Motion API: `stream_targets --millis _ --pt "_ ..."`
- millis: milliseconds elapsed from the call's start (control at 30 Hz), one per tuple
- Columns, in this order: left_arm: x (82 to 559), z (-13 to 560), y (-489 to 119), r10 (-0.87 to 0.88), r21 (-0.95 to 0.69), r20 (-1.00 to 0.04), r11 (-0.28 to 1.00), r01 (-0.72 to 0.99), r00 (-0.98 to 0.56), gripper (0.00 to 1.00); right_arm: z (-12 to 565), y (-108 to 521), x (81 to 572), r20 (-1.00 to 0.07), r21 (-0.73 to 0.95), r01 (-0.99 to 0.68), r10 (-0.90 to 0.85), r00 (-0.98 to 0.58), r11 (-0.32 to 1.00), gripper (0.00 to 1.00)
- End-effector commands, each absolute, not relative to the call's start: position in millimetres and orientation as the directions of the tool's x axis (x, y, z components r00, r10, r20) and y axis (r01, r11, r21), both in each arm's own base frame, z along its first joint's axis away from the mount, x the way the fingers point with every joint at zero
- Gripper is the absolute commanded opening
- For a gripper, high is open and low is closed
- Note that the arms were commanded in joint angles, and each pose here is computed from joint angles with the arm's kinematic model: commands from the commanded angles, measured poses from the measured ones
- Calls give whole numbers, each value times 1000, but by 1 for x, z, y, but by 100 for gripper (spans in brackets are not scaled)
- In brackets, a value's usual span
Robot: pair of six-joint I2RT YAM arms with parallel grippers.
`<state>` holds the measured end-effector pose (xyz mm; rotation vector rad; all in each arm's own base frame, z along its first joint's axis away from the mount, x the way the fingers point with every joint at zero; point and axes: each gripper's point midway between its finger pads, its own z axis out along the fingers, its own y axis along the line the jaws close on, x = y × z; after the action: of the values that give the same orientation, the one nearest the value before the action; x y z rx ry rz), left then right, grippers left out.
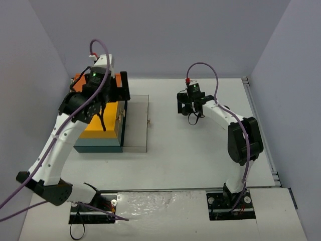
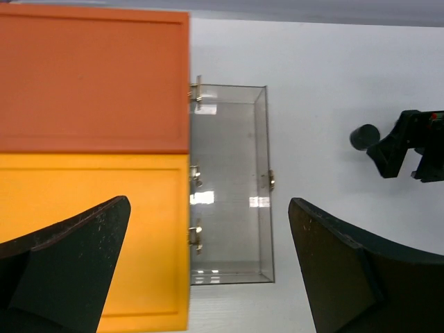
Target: Organize the makeup
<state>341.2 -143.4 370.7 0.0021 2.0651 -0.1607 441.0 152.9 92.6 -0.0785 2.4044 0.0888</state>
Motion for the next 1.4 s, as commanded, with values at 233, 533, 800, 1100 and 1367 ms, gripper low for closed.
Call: stream_targets --millis 233,533,800,1100,1367 --pt "281 321 -52 -77 -35 -839 995 -88 -539 97 53 161 496 -678 -26 -106 -96 -729 994 86" --pt "245 295 -31 -101 -26 -831 989 -143 -548 97 34 160 507 -663 -50 -126 -128 -737 991 62" --pt "239 302 -28 -107 -35 -839 989 -144 -534 97 68 171 493 -707 -53 -192 -172 -685 980 1" --pt "248 314 -32 -99 -39 -850 991 -127 -518 97 185 299 415 -843 -57 -617 -369 -392 785 0" --pt "251 334 -30 -95 -40 -870 991 -124 -484 97 183 394 340 -856 -65 -858 -470 -214 510 0"
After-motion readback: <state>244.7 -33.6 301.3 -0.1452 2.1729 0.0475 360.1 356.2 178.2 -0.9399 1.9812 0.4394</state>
